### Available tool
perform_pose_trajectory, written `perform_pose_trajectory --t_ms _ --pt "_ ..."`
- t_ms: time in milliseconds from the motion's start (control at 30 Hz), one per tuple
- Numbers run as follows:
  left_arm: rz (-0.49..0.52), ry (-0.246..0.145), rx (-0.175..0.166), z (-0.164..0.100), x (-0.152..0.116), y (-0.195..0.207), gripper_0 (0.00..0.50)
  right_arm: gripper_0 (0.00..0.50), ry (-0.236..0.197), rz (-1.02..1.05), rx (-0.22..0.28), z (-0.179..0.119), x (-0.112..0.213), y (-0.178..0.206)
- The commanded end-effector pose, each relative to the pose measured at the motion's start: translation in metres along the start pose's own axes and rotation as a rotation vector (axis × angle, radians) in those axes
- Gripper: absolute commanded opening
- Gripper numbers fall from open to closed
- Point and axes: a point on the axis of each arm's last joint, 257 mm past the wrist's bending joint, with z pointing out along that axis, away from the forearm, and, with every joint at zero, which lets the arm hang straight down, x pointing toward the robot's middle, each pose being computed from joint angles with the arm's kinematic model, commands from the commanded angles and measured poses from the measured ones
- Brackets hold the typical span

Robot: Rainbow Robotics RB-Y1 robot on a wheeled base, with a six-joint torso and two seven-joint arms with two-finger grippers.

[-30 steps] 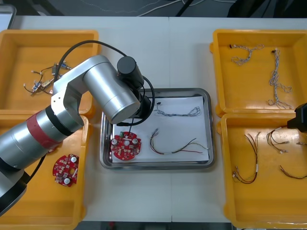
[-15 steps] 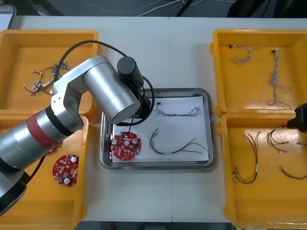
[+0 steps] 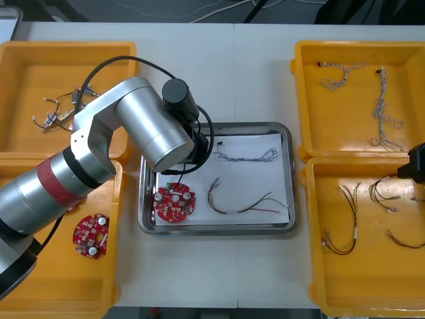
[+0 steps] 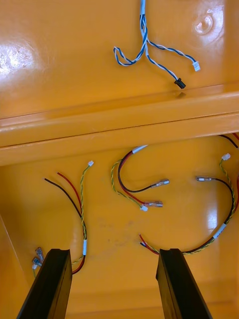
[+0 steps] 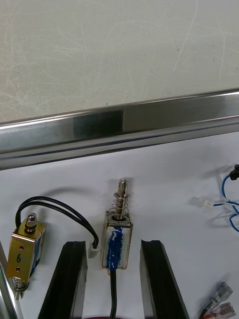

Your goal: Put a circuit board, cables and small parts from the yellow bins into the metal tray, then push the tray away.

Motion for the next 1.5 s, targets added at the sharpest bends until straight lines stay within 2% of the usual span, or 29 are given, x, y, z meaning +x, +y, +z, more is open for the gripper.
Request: perform_pose_trajectory --t_ms 33,67,200,567,667,833,867,900,933,967,1033,1133,1233,1367,1500 --pt "-0.043 0.007 -0.001 0.003 0.009 -0.001 0.391 0.500 -0.038 0.035 0.031 -0.015 -0.007 -0.013" --pt "-0.044 0.004 -0.001 0.002 0.008 -0.001 0.419 0.500 -0.038 0.035 0.031 -0.015 -0.007 -0.013" --pt "-0.055 0.018 0.005 -0.004 0.004 0.001 0.465 0.500 -0.038 0.035 0.031 -0.015 -0.007 -0.013" --pt "-0.069 0.083 -0.006 -0.050 -0.012 0.012 0.471 0.500 -0.038 0.035 0.031 -0.015 -0.007 -0.013" --pt "-0.077 0.089 -0.002 -0.061 -0.021 0.016 0.472 0.500 -0.038 0.035 0.031 -0.015 -0.007 -0.013" --pt "-0.075 0.081 -0.015 -0.080 -0.039 0.030 0.471 0.500 -0.038 0.035 0.031 -0.015 -0.007 -0.013" --pt "-0.073 0.081 -0.018 -0.085 -0.043 0.034 0.470 0.500 -0.020 0.031 0.026 -0.011 -0.001 -0.011" --pt "-0.074 0.083 -0.019 -0.087 -0.044 0.036 0.472 0.500 -0.020 0.031 0.027 -0.011 -0.001 -0.011" --pt "-0.074 0.084 -0.023 -0.092 -0.048 0.042 0.470 0.500 0.014 0.051 0.013 -0.004 0.002 -0.013" --pt "-0.075 0.088 -0.023 -0.096 -0.050 0.046 0.471 0.500 0.010 0.043 -0.019 -0.008 -0.006 -0.007" --pt "-0.079 0.091 -0.027 -0.104 -0.055 0.056 0.472 0.500 0.016 0.042 -0.025 -0.009 -0.006 -0.009" --pt "-0.080 0.095 -0.035 -0.116 -0.061 0.075 0.470 0.500 -0.025 -0.009 -0.007 -0.019 -0.013 -0.003" --pt "-0.071 0.079 -0.036 -0.125 -0.070 0.093 0.471 0.500 -0.053 -0.062 0.008 -0.024 -0.017 0.007" --pt "-0.062 0.055 -0.044 -0.136 -0.081 0.120 0.470 0.500 -0.068 -0.137 0.005 -0.026 -0.020 0.026" --pt "-0.075 0.053 -0.062 -0.141 -0.079 0.146 0.470 0.500 -0.074 -0.206 -0.018 -0.028 -0.024 0.047"
